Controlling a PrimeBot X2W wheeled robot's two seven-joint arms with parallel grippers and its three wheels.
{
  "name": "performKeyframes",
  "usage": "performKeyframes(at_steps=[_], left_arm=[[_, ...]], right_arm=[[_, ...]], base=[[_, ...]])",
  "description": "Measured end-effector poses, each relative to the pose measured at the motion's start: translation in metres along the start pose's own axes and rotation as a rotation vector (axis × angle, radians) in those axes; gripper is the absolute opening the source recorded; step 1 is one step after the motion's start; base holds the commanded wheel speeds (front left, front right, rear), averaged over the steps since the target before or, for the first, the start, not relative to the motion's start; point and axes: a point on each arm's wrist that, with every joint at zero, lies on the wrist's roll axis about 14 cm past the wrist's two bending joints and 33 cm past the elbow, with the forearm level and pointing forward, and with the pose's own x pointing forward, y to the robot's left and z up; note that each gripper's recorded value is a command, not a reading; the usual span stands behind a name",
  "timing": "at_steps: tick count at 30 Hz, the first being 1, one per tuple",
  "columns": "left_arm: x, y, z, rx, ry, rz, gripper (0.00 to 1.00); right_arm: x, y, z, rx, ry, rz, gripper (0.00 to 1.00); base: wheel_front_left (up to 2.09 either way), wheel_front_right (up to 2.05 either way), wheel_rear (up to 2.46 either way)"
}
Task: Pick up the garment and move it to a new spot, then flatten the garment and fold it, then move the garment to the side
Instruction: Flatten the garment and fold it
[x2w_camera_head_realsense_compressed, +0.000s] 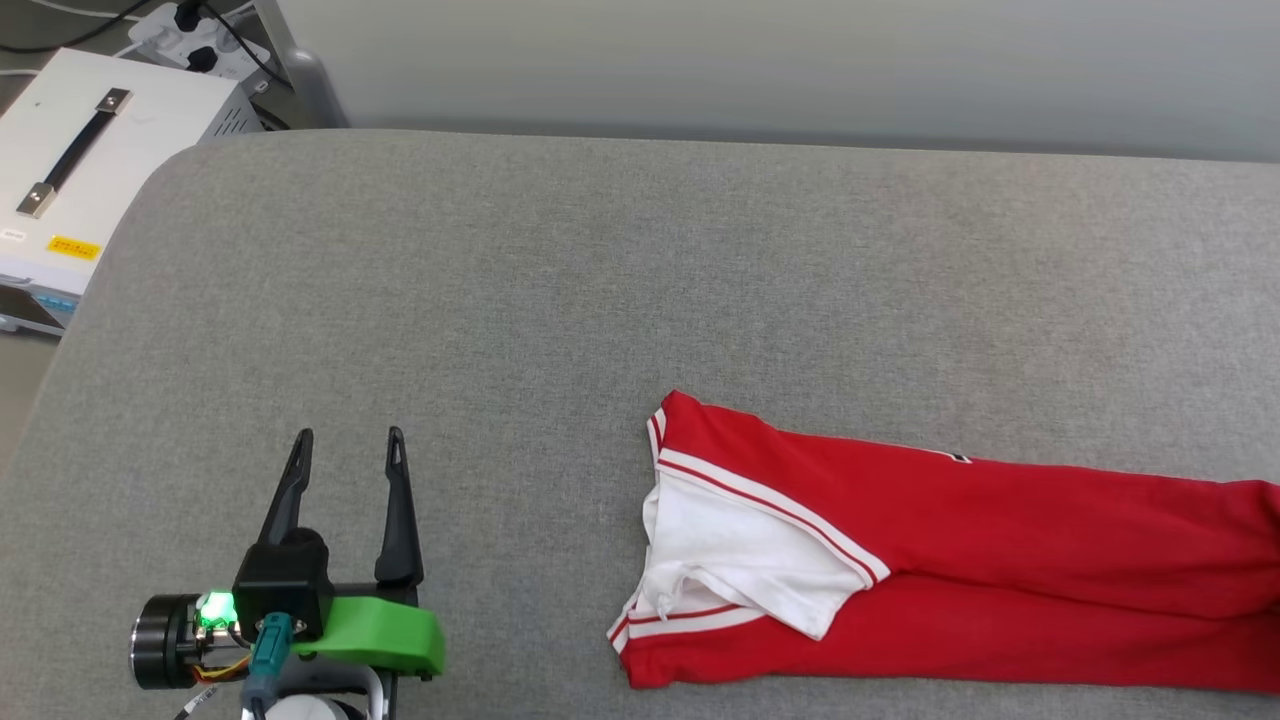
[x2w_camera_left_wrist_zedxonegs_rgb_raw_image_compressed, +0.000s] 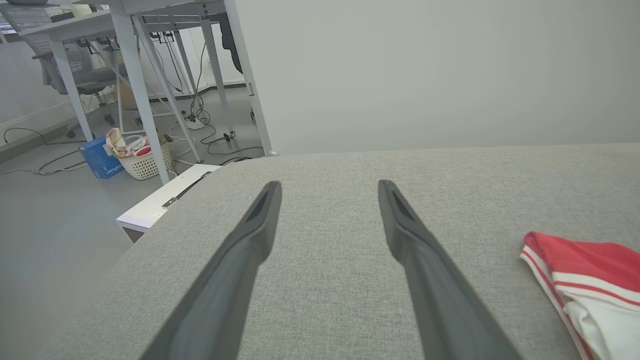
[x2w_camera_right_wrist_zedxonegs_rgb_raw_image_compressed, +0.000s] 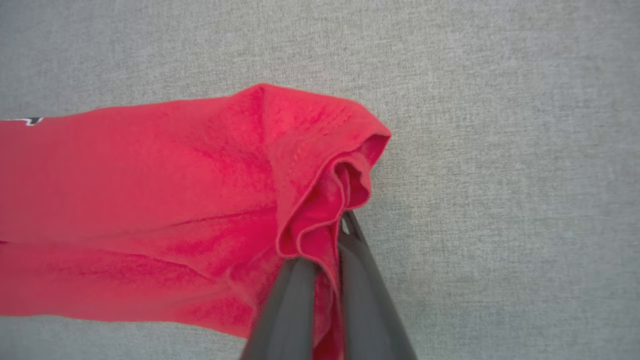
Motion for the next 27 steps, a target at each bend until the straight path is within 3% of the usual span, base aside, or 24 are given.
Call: performKeyframes(at_steps=[6,7,13,27], left_arm=[[-0.004,0.002,0.000,0.004,-0.001,0.003,1.00],[-0.007,0.001,-0.002,0.006,0.005,0.002,1.00],[-0.006,0.001,-0.006,0.002,0.017,0.005,1.00],[0.000,0.003,-0.027,0.001,0.075,0.014,1.00]], right_arm=[[-0.008,0.046,0.013,-0.075,0.000,0.133,0.00],[-0.012,0.083,0.014,-0.136,0.014,0.235,0.00],[-0.014,0.160,-0.005,-0.216,0.085,0.442,0.00],[0.014,0.295,-0.007,-0.427,0.150,0.701,0.00]], base=[[0.00,0.00,0.00],[0.00,0.00,0.00],[0.00,0.00,0.00],[0.00,0.00,0.00]])
